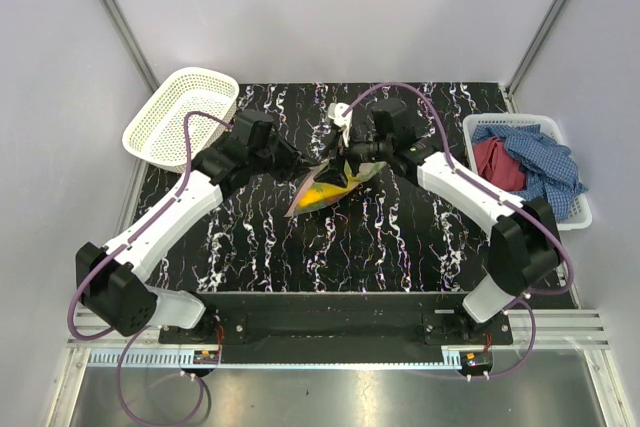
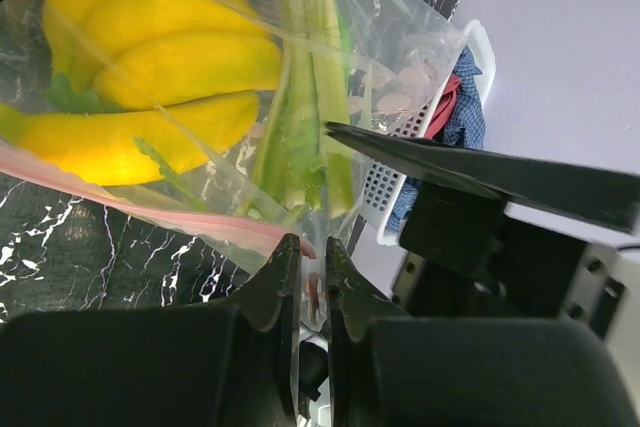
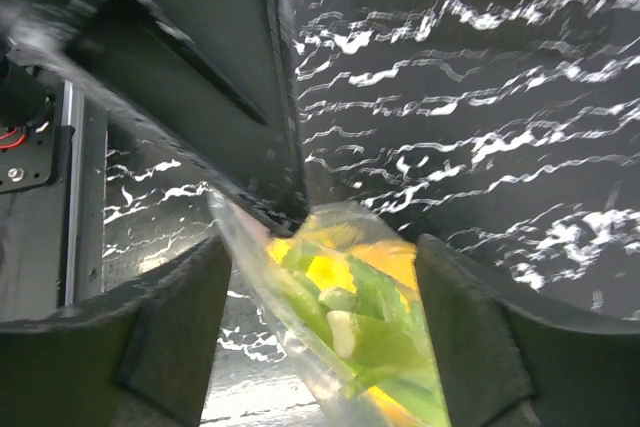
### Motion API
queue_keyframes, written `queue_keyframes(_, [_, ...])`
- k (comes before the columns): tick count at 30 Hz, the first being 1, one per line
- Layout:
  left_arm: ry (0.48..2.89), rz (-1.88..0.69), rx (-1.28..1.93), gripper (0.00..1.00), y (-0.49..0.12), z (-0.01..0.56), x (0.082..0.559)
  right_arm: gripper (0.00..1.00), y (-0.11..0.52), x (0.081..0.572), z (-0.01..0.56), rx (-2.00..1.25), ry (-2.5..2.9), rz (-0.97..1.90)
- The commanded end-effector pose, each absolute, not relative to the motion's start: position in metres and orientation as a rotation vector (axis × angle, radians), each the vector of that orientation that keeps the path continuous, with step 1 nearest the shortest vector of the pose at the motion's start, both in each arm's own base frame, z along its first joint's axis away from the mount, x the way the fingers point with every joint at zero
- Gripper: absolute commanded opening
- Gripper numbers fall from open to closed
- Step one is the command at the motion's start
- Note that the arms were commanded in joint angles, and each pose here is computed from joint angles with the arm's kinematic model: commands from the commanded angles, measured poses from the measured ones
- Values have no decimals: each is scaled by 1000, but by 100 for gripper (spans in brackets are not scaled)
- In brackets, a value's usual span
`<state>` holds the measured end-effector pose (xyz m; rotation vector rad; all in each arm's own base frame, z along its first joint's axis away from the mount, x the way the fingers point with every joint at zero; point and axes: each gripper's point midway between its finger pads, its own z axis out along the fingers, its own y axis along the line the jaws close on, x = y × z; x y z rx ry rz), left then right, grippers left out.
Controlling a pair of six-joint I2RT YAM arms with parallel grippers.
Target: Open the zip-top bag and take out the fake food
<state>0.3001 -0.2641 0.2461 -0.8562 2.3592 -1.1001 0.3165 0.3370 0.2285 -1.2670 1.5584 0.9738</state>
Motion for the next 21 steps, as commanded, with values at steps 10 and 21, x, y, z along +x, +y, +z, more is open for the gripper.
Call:
queue_keyframes(10, [2223, -1055, -628, 64, -242, 283, 305, 6, 353, 316, 221, -1249, 1605, 1090])
queue_keyframes(21, [2095, -936, 150, 79, -218, 270, 279, 4, 350, 301, 241, -1256, 1593, 1153])
